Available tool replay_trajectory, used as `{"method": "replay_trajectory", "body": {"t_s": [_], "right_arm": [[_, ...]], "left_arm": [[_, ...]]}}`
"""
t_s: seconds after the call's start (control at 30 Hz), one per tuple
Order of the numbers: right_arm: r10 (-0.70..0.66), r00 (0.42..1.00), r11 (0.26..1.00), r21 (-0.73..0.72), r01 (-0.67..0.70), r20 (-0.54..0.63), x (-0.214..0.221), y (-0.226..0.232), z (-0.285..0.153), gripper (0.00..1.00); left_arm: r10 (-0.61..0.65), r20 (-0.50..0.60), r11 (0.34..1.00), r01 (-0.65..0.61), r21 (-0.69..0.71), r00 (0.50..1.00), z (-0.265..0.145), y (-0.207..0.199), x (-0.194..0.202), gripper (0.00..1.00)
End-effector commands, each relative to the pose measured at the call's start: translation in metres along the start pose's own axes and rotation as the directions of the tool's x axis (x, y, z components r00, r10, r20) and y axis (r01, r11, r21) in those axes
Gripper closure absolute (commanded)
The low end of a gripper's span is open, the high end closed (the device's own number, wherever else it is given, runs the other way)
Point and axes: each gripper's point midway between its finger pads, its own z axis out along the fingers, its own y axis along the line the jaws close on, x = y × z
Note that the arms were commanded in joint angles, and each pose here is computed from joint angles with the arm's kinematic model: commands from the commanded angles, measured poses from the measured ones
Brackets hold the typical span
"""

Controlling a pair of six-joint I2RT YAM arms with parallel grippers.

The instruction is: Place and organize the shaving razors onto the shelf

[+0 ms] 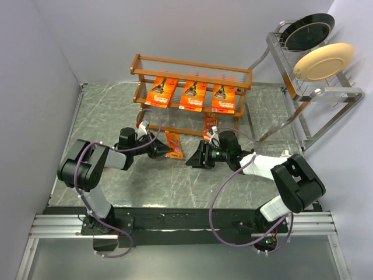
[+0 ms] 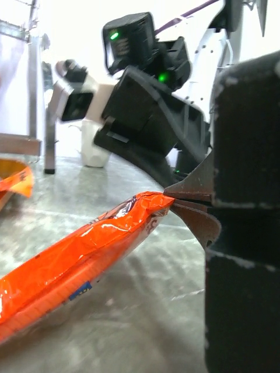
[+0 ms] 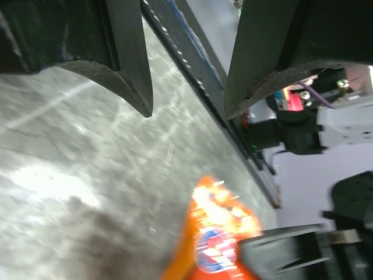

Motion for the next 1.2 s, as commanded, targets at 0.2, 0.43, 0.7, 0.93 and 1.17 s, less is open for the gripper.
{"method": "replay_trajectory", "body": {"t_s": [0.2,0.43,0.7,0.93,1.17], "right_arm": [[-0.062,0.998,0.996,0.063,0.061,0.025,-0.018,-0.017,0.0,0.4],[-0.066,0.997,0.994,0.09,0.063,0.039,-0.018,-0.024,-0.003,0.4],[-0.046,0.996,0.993,0.111,0.037,0.078,-0.026,-0.034,-0.011,0.39],[-0.029,0.994,0.993,0.114,0.017,0.106,-0.036,-0.038,-0.016,0.39],[-0.002,0.994,0.994,0.113,-0.011,0.113,-0.036,-0.042,-0.013,0.39]], "left_arm": [[0.27,0.01,0.946,-0.267,0.186,0.963,-0.007,-0.074,0.014,0.99],[0.279,-0.046,0.937,-0.261,0.23,0.959,0.03,-0.06,-0.009,0.98],[0.25,-0.002,0.947,-0.244,0.21,0.968,0.07,-0.029,-0.045,0.97],[0.181,-0.01,0.957,-0.174,0.232,0.983,0.076,-0.018,-0.045,0.94],[0.173,-0.027,0.97,-0.166,0.179,0.984,0.07,0.002,-0.039,0.87]]}}
